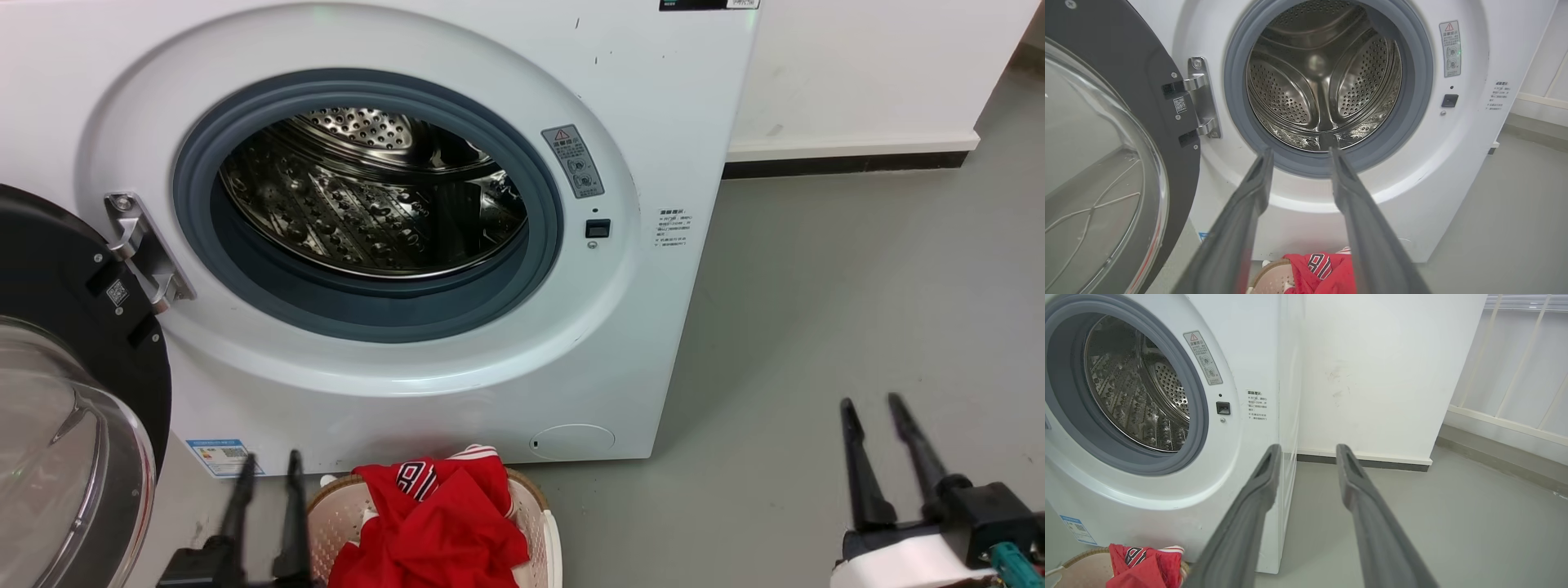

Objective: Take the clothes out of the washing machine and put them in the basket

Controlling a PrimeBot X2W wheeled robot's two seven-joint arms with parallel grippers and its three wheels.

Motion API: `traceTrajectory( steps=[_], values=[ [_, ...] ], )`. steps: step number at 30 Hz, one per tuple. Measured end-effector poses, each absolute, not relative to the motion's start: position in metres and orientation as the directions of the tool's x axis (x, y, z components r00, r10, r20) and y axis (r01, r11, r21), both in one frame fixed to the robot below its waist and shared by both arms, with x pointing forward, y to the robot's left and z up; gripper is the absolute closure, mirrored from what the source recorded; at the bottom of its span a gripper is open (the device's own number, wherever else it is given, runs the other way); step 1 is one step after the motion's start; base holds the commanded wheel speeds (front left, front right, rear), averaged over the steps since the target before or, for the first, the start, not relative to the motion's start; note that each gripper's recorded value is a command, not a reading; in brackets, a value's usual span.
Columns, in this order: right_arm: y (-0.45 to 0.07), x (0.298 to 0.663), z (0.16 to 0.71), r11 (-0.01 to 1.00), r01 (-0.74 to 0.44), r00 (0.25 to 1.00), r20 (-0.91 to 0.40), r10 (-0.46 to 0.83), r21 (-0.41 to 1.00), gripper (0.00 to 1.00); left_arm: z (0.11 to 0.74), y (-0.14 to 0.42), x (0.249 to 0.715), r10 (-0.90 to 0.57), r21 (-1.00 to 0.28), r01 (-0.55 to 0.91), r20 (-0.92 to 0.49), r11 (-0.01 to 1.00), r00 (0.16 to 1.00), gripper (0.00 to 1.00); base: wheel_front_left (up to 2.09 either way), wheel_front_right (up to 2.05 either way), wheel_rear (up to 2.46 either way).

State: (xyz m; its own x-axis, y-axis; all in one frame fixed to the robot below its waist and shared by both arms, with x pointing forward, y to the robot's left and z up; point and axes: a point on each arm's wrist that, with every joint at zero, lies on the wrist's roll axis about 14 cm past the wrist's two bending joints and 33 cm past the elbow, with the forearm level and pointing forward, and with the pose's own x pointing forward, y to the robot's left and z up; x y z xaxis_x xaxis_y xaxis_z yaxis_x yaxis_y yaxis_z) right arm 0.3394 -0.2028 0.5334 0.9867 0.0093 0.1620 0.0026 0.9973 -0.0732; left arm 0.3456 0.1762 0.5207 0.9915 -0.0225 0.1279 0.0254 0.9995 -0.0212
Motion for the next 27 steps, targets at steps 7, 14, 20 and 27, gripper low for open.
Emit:
traceTrajectory(
  steps=[7, 14, 20, 27],
  values=[
    [-0.205, 0.336, 0.514, 1.0, 0.01, 0.995, 0.099, -0.011, 0.011, 1.0, 0.498, 0.18, 0.343, -0.002, -0.098, 0.007, 0.043, 0.995, 0.999, 1.0, 0.0, 0.0, 0.0],
    [-0.209, 0.338, 0.509, 0.986, 0.03, 0.997, 0.072, -0.043, 0.164, 1.0, 0.493, 0.185, 0.345, 0.024, -0.238, -0.021, 0.01, 0.971, 1.0, 1.0, 0.0, 0.0, 0.0],
    [-0.211, 0.341, 0.507, 0.959, 0.042, 0.996, 0.059, -0.061, 0.281, 1.0, 0.492, 0.187, 0.349, 0.036, -0.345, -0.037, -0.008, 0.938, 0.999, 1.0, 0.0, 0.0, 0.0],
    [-0.214, 0.346, 0.506, 0.913, 0.053, 0.996, 0.043, -0.077, 0.404, 1.0, 0.489, 0.19, 0.353, 0.046, -0.456, -0.054, -0.03, 0.888, 0.999, 1.0, 0.0, 0.0, 0.0]
  ],
)
